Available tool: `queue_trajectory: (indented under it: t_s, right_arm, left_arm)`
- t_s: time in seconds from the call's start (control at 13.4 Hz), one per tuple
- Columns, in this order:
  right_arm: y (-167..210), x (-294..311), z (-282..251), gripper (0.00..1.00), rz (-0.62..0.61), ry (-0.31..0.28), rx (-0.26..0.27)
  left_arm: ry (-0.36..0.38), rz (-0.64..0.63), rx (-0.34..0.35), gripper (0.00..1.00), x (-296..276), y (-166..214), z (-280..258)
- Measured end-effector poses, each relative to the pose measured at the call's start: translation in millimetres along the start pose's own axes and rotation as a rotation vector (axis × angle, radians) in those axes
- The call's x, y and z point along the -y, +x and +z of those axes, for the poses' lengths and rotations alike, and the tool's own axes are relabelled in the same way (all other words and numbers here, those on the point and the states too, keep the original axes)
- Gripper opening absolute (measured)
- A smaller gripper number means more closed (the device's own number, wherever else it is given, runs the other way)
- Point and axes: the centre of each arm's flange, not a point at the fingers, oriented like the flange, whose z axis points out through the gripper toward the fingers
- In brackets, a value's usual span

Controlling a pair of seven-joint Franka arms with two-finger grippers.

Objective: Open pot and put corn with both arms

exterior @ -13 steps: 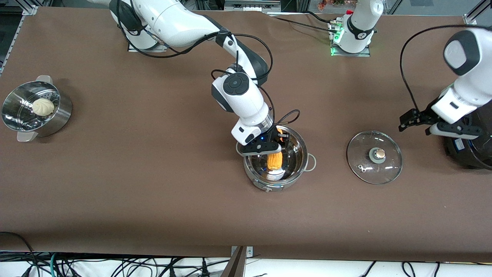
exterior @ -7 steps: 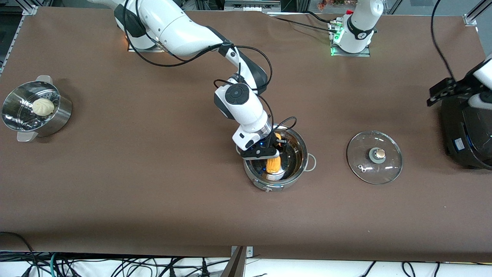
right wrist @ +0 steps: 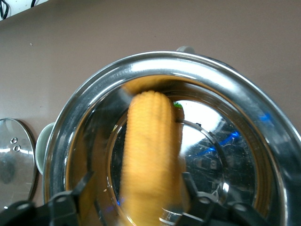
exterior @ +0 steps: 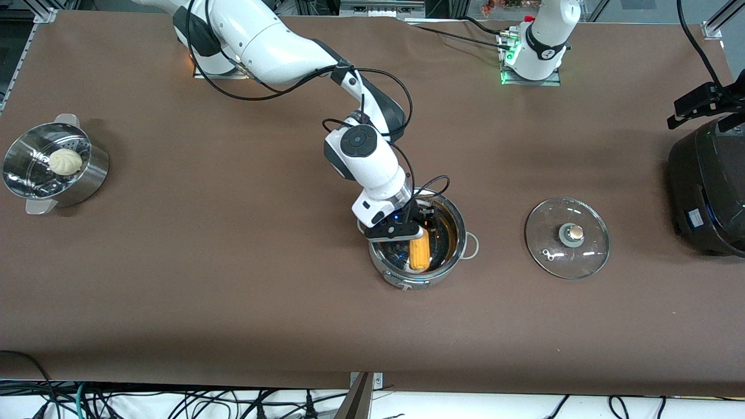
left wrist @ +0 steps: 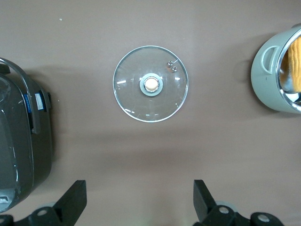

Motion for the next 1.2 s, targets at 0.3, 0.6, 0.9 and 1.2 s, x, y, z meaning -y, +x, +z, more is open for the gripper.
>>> queue_trajectory:
  t_s: [0.3,0.6,0.9,1.2]
  right_arm:
    - [3.1,5.6,-15.3,1.0,-0.003,-0.033,0.032]
    - [51.8,-10.8,-98.3,1.0,-0.052,-0.137,0.093]
    - [120.8,-84.6,-204.0,1.0,-0.099,-0.252,0.191]
    - [178.9,-198.0,-286.2,1.0,-0.017,-0.338,0.276]
  left_arm:
    - [0.009,0.011,0.011,1.0,-11.9,4.9,4.9]
    - [0.009,-0.001,0.011,1.0,-5.5,4.9,5.0]
    - [0.008,-0.002,0.015,1.0,-5.0,6.3,7.2]
    - [0.008,-0.004,0.015,1.0,-4.0,6.3,7.3]
